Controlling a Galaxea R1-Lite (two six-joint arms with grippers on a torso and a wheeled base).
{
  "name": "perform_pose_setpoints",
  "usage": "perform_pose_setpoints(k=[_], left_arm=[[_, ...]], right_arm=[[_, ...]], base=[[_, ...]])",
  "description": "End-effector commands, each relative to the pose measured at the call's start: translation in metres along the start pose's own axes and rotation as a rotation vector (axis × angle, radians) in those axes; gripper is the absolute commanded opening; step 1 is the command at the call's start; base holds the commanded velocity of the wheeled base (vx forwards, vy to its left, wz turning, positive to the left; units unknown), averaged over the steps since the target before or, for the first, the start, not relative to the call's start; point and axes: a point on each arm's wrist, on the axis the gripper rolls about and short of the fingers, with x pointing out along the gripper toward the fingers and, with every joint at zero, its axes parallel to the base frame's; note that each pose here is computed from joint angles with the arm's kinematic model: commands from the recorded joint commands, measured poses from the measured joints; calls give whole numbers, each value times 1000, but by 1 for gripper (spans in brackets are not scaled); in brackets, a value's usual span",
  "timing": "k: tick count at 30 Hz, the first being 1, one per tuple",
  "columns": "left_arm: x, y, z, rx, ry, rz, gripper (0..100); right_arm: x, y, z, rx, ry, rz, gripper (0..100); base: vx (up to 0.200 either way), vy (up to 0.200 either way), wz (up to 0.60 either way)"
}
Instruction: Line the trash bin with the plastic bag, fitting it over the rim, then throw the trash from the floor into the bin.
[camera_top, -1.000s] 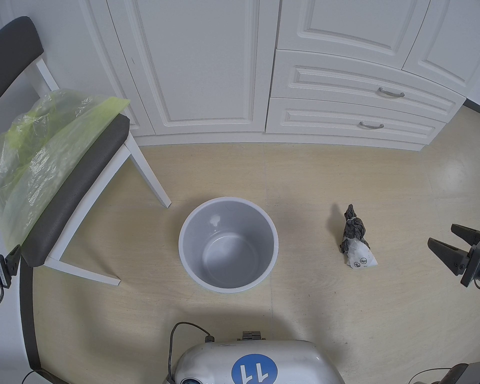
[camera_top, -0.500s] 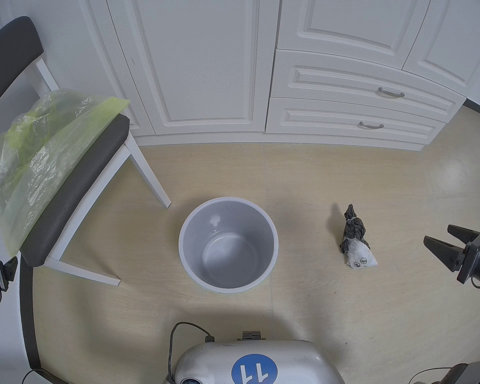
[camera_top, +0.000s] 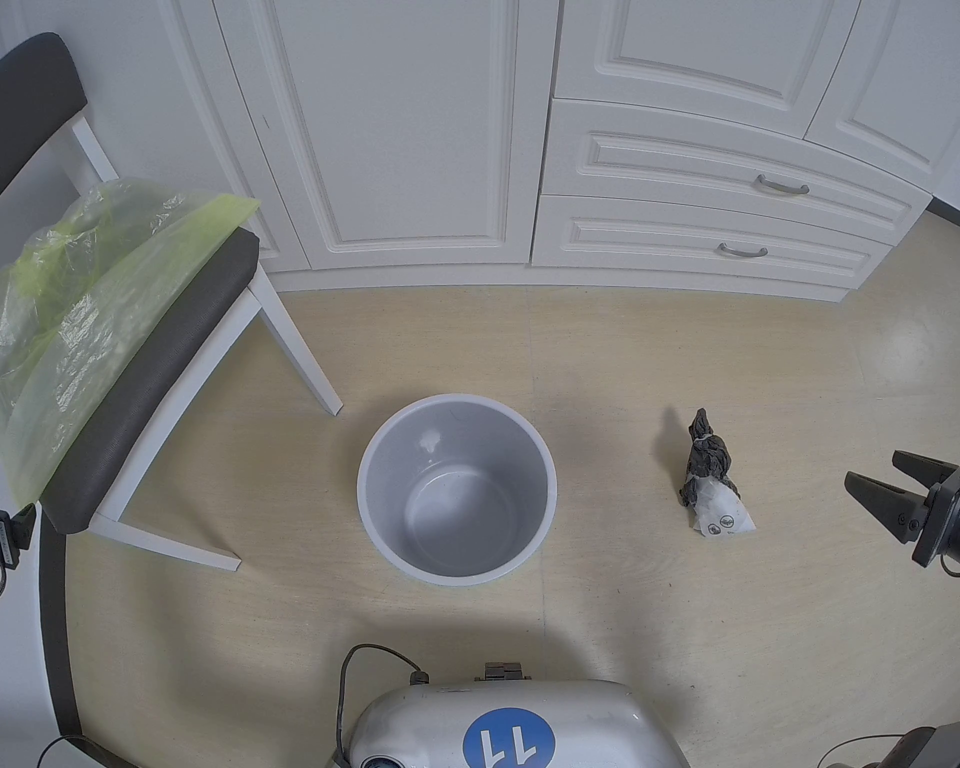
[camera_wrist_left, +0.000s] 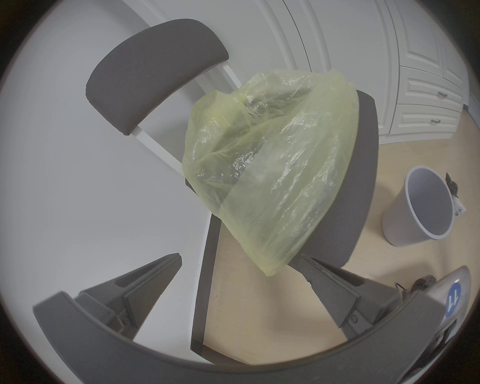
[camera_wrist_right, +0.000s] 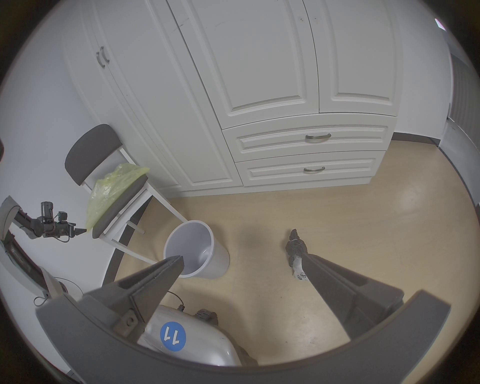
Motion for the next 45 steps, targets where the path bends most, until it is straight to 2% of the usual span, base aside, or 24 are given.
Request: perform_pose_setpoints(k=[1,4,5,8,21,30,35,45], left_arm=[[22,0,-12,-16,50,-25,100],[23,1,-12,-15,47,-22,100],[29,1,-15,-10,11,-8,100],[28,1,-14,-5,-13,1,100],[26,4,-7,-10,-53,19,100],[23,13,10,-87,-212,90,100],[12,12,15,-81,-263,106,100],[29,11,5,-99,-194,69,100]], right_arm=[[-1,1,0,-1,-6,6,100],[-1,1,0,-1,-4,5,100],[-2,2,1,-4,-9,18,100],[-5,3,2,-4,-19,22,100],[-6,3,6,-1,-66,28,100],[-6,3,8,13,-84,31,100],[-6,3,9,15,-93,32,100],[-5,4,10,42,-107,40,100]], base=[[0,0,0],[0,0,0],[0,0,0],[0,0,0],[0,0,0],[0,0,0],[0,0,0],[0,0,0]])
